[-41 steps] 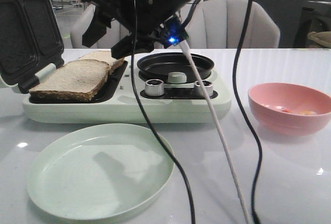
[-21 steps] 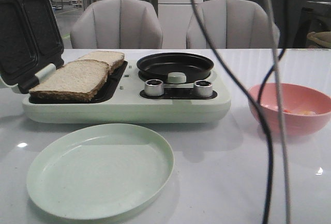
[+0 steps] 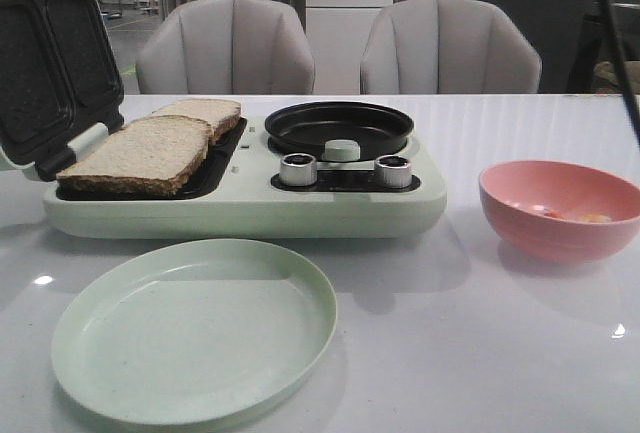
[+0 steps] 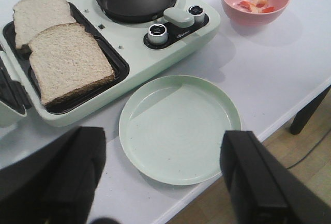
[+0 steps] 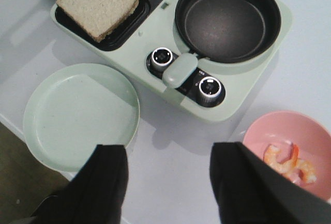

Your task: Make breakfast with bread and shrimp

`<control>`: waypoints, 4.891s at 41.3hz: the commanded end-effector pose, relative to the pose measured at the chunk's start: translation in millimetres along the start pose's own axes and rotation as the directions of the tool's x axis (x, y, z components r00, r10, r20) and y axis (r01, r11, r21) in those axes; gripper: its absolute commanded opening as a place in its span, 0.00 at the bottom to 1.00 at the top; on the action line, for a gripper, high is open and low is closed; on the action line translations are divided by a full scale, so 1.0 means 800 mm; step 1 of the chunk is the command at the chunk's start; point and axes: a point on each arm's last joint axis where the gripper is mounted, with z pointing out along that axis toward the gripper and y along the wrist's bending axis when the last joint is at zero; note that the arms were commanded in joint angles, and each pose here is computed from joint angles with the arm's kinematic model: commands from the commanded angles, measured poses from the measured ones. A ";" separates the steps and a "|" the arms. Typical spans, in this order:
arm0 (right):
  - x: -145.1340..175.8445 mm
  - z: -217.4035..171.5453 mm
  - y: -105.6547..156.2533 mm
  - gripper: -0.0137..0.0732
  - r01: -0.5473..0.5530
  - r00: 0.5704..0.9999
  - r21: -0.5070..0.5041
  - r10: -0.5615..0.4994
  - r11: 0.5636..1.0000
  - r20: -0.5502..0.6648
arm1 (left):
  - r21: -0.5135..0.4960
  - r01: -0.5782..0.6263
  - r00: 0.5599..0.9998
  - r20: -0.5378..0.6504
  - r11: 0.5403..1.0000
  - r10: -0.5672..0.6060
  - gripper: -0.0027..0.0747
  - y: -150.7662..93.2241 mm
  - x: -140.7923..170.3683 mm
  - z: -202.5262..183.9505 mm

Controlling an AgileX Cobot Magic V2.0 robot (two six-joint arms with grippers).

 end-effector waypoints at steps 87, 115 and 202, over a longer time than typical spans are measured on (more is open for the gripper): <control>0.132 -0.100 0.003 0.70 0.021 0.956 0.022 -0.026 1.000 0.294 | -0.608 0.392 0.888 0.054 0.690 -0.457 0.25 0.280 -0.108 0.062; 0.132 -0.100 0.003 0.70 0.021 0.956 0.022 -0.026 1.000 0.293 | -0.339 0.501 0.852 0.031 0.796 -0.522 0.25 0.352 -0.107 0.166; 0.132 -0.100 0.003 0.70 0.021 0.956 0.022 -0.026 1.000 0.293 | 0.215 -0.109 0.991 -0.056 0.970 0.124 0.25 -0.023 -0.082 0.078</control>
